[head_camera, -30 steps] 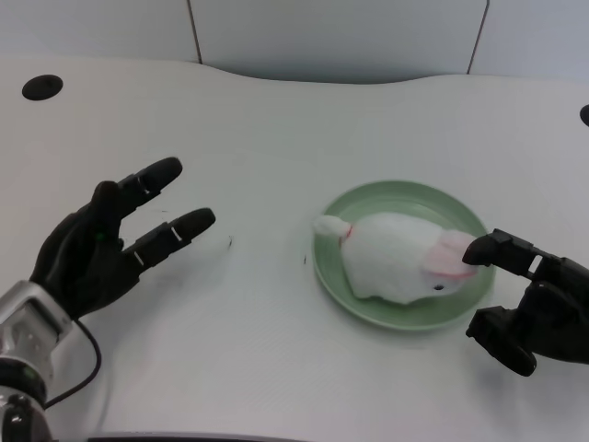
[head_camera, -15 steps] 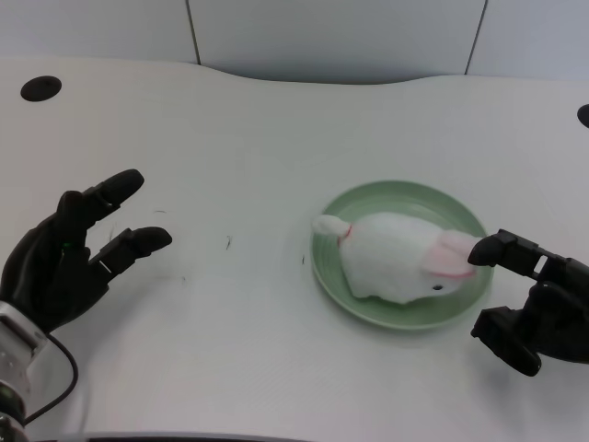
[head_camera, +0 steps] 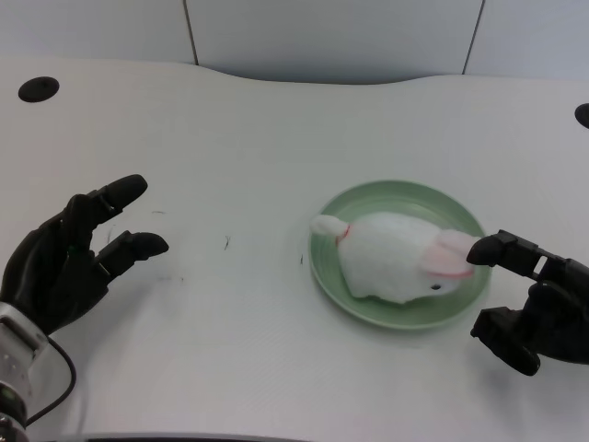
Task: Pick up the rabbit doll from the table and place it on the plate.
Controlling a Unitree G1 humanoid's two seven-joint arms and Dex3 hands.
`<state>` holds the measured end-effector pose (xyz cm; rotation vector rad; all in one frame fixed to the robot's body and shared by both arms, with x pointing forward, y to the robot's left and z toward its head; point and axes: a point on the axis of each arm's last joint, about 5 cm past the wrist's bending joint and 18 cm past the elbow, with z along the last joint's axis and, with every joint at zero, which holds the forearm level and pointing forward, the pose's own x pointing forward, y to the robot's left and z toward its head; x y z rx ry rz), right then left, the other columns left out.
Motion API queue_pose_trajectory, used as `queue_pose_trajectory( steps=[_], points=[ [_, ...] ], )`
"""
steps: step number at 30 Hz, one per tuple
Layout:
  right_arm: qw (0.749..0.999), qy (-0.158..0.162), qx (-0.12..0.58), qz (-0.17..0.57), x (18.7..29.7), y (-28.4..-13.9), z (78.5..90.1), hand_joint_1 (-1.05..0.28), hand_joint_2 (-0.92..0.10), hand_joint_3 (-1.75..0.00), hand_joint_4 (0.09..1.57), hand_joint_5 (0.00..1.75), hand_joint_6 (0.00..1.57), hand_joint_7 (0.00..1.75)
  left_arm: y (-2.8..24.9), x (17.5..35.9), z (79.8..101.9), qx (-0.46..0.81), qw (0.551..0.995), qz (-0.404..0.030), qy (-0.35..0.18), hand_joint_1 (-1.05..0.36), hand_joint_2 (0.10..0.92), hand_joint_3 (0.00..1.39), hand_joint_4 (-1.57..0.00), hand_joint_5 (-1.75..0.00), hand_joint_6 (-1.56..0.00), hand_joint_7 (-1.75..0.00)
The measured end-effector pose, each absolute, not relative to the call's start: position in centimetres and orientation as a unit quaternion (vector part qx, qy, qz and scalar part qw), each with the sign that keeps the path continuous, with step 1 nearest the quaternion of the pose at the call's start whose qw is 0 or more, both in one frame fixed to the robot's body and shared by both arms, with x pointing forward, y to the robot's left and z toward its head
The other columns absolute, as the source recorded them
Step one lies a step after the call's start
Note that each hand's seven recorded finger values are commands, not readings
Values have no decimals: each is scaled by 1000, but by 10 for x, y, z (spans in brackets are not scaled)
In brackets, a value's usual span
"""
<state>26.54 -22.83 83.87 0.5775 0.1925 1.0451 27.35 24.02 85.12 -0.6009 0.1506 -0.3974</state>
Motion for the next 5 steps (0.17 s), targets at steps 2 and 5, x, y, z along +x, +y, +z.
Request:
queue_pose_trajectory(
  steps=[2,5],
  points=[
    [823,90,271,491,265,-228,839,-621,-921,-96,935,1746,835,1311,240,273,851,-294,933,-194,74,-771,921,436,-424,-1385,-862,-179],
    [823,89,271,491,265,-228,839,-611,-921,-86,937,1746,839,1301,240,274,851,-293,933,-194,73,-774,921,444,-423,-1382,-862,-187]
  ],
)
